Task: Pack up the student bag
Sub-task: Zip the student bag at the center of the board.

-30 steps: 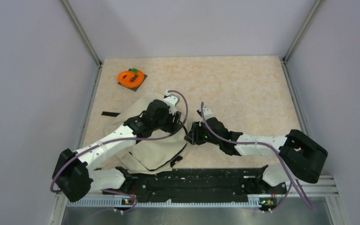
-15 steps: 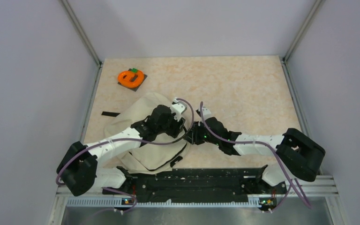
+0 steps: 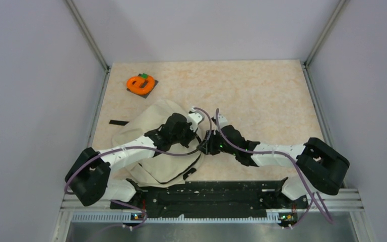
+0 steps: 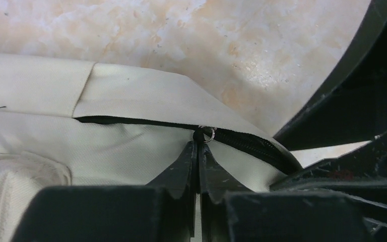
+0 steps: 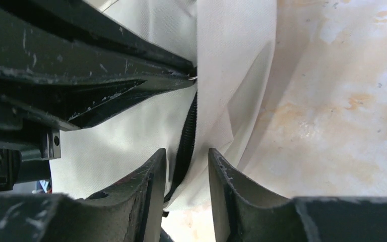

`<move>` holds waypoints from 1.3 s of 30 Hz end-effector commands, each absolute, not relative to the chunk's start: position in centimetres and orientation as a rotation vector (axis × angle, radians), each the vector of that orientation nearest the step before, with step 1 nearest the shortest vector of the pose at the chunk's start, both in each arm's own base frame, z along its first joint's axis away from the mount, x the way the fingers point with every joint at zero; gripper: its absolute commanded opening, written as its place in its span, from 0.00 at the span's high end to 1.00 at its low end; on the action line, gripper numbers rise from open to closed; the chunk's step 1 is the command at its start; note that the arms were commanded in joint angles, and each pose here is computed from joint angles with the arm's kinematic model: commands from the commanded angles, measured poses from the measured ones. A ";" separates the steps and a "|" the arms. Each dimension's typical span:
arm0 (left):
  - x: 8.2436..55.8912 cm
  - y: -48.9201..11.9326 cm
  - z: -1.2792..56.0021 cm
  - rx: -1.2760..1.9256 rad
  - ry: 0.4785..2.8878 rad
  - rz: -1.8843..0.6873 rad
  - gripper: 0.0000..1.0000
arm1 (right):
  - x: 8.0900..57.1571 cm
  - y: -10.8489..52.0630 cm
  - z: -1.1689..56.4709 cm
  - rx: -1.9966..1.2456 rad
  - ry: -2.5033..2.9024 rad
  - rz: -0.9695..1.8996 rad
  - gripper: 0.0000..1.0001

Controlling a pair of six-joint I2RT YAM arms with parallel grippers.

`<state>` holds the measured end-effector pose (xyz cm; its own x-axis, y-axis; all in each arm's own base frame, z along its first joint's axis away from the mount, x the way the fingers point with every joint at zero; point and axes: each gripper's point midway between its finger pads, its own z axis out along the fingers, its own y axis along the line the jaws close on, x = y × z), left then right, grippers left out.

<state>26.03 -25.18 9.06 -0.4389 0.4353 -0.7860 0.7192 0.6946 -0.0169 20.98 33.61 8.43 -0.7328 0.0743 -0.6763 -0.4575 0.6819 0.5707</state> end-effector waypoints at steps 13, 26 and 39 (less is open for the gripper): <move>26.2 -24.9 13.7 0.674 2.024 -0.468 1.00 | 26.3 30.7 11.8 -0.409 2.169 0.889 0.34; 25.3 -25.3 13.8 0.707 2.054 -0.510 1.00 | 30.3 35.2 12.8 -0.432 2.131 0.936 0.40; 23.2 -26.4 14.8 0.750 2.042 -0.654 1.00 | 30.4 37.5 9.8 -0.569 2.232 0.959 0.98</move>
<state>23.93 -25.08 11.82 -0.4952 0.3254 -0.8055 0.6712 0.7320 -0.1169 29.57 36.34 8.28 -0.7288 -0.1374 -0.6708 -0.5724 0.6599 0.4868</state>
